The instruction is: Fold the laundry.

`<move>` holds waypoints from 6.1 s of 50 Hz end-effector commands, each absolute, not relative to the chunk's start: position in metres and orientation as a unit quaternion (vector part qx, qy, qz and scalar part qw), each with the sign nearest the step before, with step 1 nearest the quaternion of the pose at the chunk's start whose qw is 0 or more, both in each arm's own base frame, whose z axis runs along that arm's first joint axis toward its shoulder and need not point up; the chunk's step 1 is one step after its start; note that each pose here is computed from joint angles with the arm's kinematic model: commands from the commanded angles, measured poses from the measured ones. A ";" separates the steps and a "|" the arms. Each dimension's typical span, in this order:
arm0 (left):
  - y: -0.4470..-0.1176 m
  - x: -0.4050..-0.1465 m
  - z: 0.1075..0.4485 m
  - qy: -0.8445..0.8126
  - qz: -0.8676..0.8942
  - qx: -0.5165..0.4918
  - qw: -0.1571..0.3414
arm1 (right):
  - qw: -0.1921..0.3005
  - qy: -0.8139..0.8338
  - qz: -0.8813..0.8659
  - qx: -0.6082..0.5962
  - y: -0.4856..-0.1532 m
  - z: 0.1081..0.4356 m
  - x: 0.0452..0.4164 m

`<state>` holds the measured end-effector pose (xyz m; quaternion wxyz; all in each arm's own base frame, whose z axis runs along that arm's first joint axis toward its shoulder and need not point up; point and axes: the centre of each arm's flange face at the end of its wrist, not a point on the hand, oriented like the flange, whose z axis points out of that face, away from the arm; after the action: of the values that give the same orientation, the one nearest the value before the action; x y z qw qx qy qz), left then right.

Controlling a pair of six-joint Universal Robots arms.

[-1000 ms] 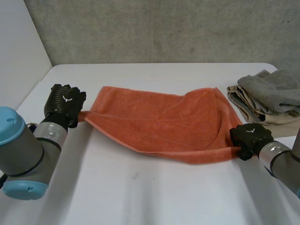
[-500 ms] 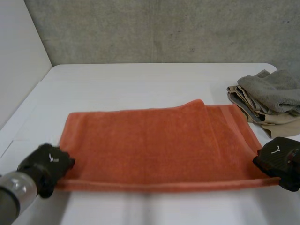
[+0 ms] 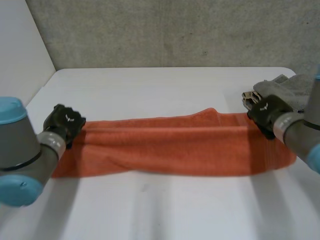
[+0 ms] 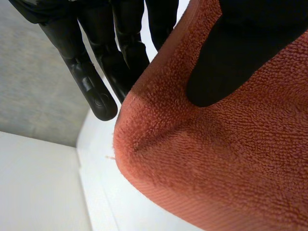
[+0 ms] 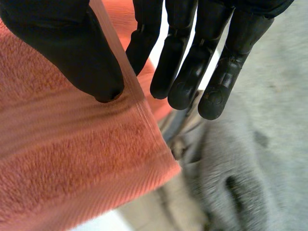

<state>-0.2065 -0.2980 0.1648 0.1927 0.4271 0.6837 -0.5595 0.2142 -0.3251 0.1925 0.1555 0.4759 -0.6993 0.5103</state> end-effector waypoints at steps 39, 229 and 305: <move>-0.307 -0.244 0.180 0.634 -0.699 0.314 0.103 | 0.052 -0.767 0.532 0.353 -0.341 0.183 0.191; -0.254 -0.273 0.206 0.669 -0.662 0.331 0.073 | 0.010 -0.786 0.552 0.278 -0.284 0.154 0.182; -0.213 -0.345 0.252 0.667 -0.635 0.368 -0.129 | -0.106 -0.722 0.600 0.328 -0.256 0.204 0.291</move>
<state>-0.3472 -0.2114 0.1851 -0.0824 0.3767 0.7240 -0.5720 0.2870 -0.2733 0.1666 -0.0983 0.3293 -0.7771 0.5273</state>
